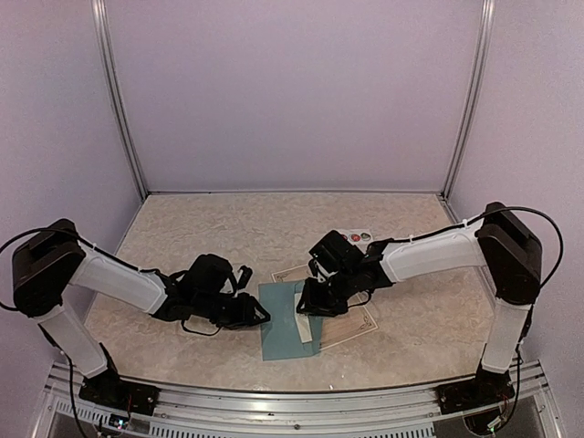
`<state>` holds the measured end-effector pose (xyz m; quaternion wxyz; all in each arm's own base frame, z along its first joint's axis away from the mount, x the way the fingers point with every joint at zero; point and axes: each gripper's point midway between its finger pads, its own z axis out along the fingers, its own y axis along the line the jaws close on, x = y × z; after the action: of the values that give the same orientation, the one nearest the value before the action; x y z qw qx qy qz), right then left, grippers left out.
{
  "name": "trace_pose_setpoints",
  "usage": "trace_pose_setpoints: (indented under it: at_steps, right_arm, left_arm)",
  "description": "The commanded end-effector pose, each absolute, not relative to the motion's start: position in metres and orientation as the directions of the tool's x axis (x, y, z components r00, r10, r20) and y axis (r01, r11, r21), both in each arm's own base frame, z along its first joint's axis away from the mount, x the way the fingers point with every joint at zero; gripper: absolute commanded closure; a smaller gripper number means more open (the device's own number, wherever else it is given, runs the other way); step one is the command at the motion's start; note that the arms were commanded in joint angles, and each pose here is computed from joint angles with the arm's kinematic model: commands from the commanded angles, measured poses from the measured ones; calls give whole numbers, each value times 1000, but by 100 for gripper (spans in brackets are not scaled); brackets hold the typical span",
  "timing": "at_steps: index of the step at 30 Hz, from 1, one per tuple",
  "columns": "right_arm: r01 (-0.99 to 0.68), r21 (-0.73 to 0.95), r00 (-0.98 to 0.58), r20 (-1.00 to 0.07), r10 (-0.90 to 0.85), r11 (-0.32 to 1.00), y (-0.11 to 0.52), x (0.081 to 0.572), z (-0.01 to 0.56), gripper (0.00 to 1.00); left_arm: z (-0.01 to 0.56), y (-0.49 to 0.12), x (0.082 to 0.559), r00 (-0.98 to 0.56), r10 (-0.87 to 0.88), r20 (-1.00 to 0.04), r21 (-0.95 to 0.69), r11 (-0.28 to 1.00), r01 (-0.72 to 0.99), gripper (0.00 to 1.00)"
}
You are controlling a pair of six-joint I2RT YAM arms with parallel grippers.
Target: Place the letter into the envelope and seal it
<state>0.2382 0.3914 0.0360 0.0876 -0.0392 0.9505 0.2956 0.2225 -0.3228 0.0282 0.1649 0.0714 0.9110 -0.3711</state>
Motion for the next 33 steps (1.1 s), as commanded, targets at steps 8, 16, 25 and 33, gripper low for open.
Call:
trace_pose_setpoints:
  at_steps: [8,16,25,33]
  right_arm:
    - [-211,392,-954,-282,-101,895,372,239,57,59]
    - [-232,413,-954,-274,-123,881,384,239,44,57]
    - [-258,432,-956,-242,-164,864,400,233,30,58]
    - [-277,447,-955,-227,-192,851,416,228,25,60]
  left_arm:
    - [56,-317,230,-911,-38,-410,-644,719,260,58]
    - [36,-318,227,-931,-31,-363,-649,726,228,54]
    - [27,-322,223,-940,-20,-342,-659,718,224,59]
    - [24,-322,221,-941,-11,-337,-655,721,226,61]
